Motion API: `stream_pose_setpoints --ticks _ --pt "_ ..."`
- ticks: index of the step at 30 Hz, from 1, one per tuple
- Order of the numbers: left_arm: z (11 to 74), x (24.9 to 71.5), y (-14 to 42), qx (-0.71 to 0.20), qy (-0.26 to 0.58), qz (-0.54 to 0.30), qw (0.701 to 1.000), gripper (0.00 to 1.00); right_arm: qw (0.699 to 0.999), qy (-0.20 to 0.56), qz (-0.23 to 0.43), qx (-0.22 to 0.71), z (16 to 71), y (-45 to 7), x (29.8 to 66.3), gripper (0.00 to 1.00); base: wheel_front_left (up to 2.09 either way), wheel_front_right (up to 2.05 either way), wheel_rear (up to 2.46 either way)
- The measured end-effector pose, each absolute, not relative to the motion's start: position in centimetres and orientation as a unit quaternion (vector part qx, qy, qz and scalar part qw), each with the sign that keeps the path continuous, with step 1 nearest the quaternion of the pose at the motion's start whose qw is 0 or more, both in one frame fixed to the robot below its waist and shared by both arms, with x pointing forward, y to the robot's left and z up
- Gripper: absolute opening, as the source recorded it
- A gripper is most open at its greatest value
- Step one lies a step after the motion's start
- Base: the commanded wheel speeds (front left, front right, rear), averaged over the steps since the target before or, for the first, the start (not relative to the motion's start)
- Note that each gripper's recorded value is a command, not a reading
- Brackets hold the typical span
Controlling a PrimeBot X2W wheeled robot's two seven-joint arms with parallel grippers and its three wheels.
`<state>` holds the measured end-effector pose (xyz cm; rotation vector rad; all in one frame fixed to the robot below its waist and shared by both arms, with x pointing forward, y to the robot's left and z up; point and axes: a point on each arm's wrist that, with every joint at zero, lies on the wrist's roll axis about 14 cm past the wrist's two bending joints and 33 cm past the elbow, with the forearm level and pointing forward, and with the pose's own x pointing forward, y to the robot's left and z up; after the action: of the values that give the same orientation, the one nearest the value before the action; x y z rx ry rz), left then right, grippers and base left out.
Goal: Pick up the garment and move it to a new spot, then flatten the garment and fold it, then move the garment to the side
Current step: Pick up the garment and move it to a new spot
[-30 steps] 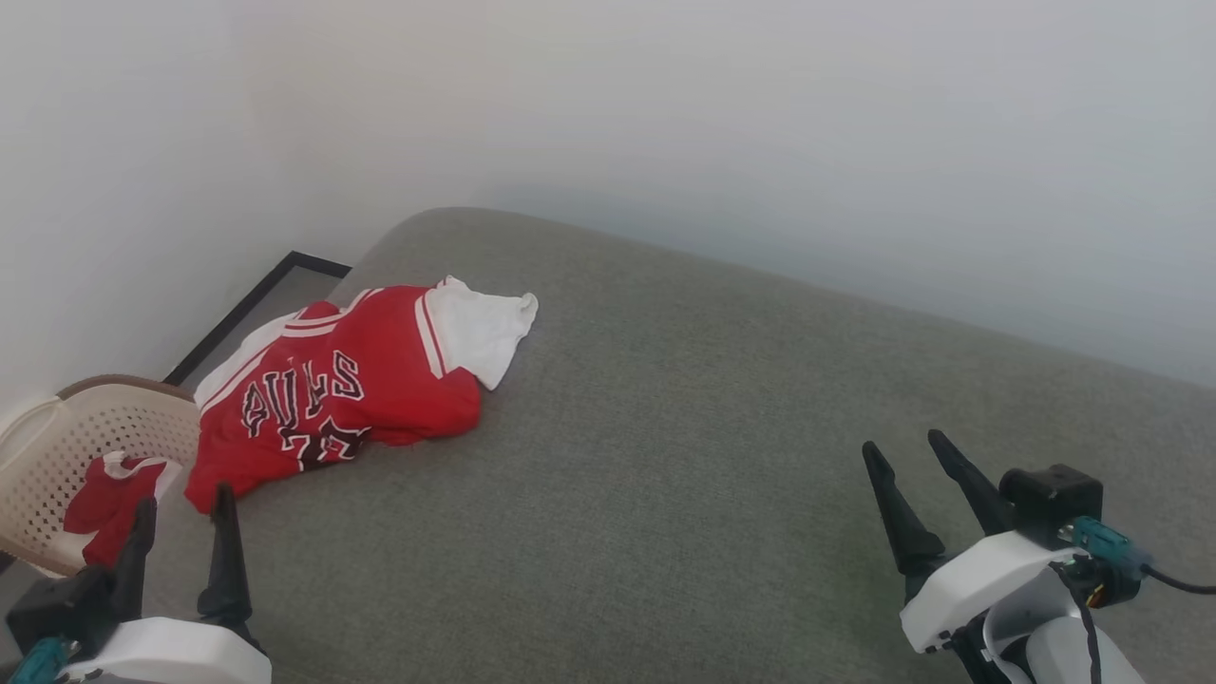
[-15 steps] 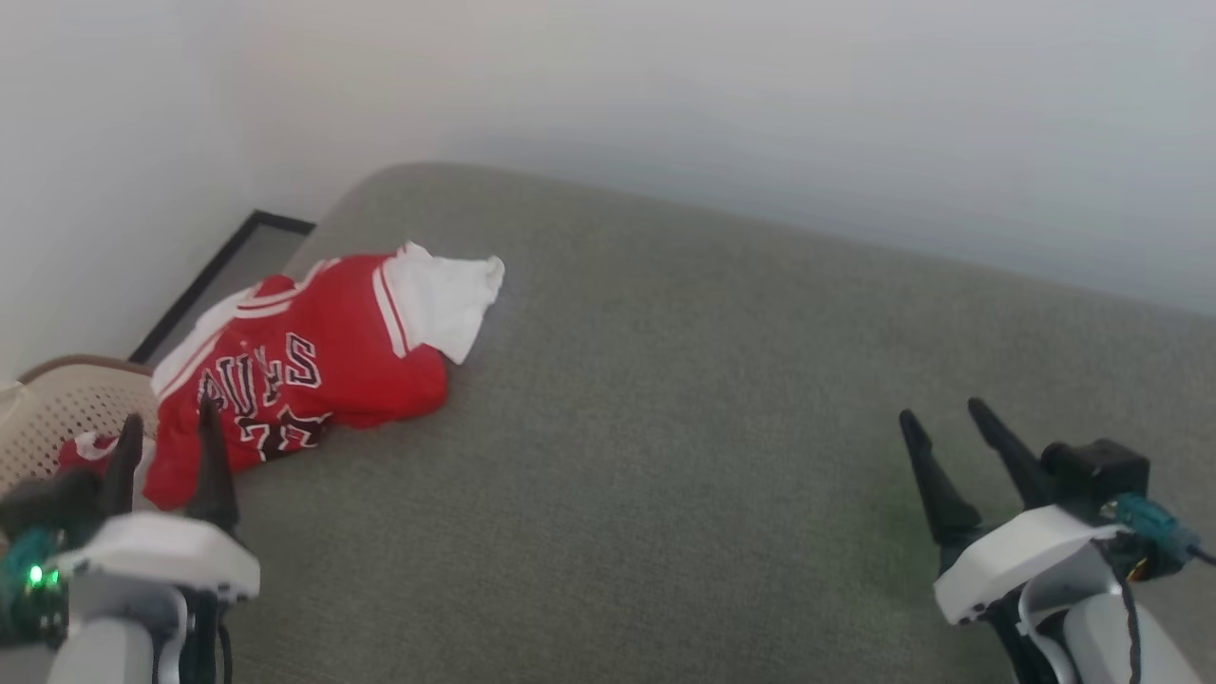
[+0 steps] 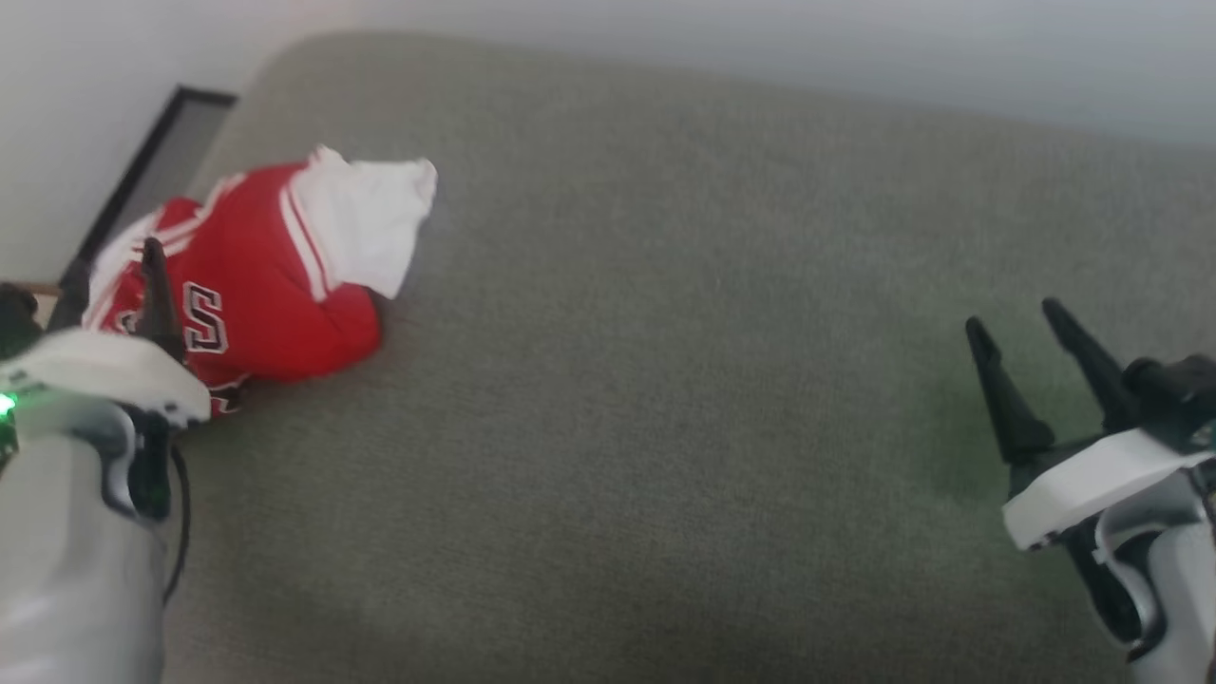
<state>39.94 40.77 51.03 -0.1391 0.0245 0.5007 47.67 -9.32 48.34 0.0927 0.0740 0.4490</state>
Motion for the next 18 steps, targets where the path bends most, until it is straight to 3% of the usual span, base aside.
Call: stream_pose_setpoints --ticks 9,18 --pt "44.7 44.4 41.1 -0.072 0.149 0.258 0.952 1.00 0.975 0.064 0.209 0.037 45.5 -11.3 49.8 1.00 0.00 0.00 0.00" --pt "36.5 43.8 40.2 -0.116 0.342 0.296 0.884 1.00 0.975 0.091 0.201 0.033 43.0 -12.6 51.0 1.00 0.00 0.00 0.00"
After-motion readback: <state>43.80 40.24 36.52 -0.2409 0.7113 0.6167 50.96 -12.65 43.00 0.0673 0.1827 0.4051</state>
